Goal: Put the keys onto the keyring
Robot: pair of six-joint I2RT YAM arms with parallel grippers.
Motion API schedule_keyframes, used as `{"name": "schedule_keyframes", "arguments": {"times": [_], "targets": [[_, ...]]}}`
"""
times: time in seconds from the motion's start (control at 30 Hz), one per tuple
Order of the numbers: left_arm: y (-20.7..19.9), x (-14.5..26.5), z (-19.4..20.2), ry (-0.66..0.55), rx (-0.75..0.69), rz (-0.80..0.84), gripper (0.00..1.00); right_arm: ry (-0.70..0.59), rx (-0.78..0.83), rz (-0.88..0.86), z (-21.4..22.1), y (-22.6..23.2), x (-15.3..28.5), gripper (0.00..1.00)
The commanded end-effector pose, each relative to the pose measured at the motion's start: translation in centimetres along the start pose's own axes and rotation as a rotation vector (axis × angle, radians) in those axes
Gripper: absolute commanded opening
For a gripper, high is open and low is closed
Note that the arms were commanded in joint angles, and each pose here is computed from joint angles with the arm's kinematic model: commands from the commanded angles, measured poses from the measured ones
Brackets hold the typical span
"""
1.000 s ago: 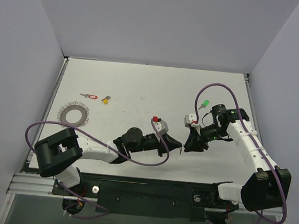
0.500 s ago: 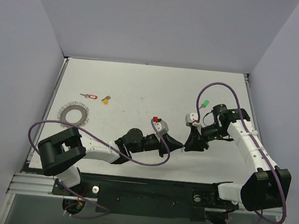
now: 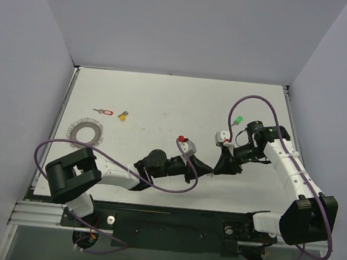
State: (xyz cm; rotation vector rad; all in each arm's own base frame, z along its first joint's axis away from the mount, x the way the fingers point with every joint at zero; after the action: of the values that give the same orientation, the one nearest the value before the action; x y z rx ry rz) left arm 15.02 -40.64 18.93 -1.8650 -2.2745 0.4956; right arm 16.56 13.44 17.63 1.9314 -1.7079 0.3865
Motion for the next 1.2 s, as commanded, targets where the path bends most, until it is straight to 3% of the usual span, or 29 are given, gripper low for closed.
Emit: {"name": "schedule_keyframes", "arguments": {"times": [0.0,0.17,0.53,1.17], "targets": [[-1.2,-1.0,-2.0,-0.076,-0.012,0.053,0.0,-0.053,-0.024,-0.028,-0.7,0.8,-0.1,0.09],[-1.3,-1.1,-1.8,-0.071,-0.008,0.058,0.0,-0.051,-0.024,-0.028,-0.8,0.7,-0.1,0.0],[-1.2,-1.1,-1.9,-0.077,0.011,0.051,0.0,-0.033,-0.026,-0.031,-0.8,0.8,0.0,0.0],[-0.4,0.8,-2.8,-0.113,-0.01,-0.01,0.47,-0.011,-0.046,-0.019,-0.5,0.5,0.3,0.0]]}}
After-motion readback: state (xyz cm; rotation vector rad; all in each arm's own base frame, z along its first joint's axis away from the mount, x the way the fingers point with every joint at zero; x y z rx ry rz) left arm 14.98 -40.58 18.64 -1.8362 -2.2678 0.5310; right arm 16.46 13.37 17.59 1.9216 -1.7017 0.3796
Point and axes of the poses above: each gripper's point midway between its finger pads, its own x axis back along the fingers, its own y axis along the line the jaws close on, z = x × y, the point moved 3 cm from there along x, back along the fingers
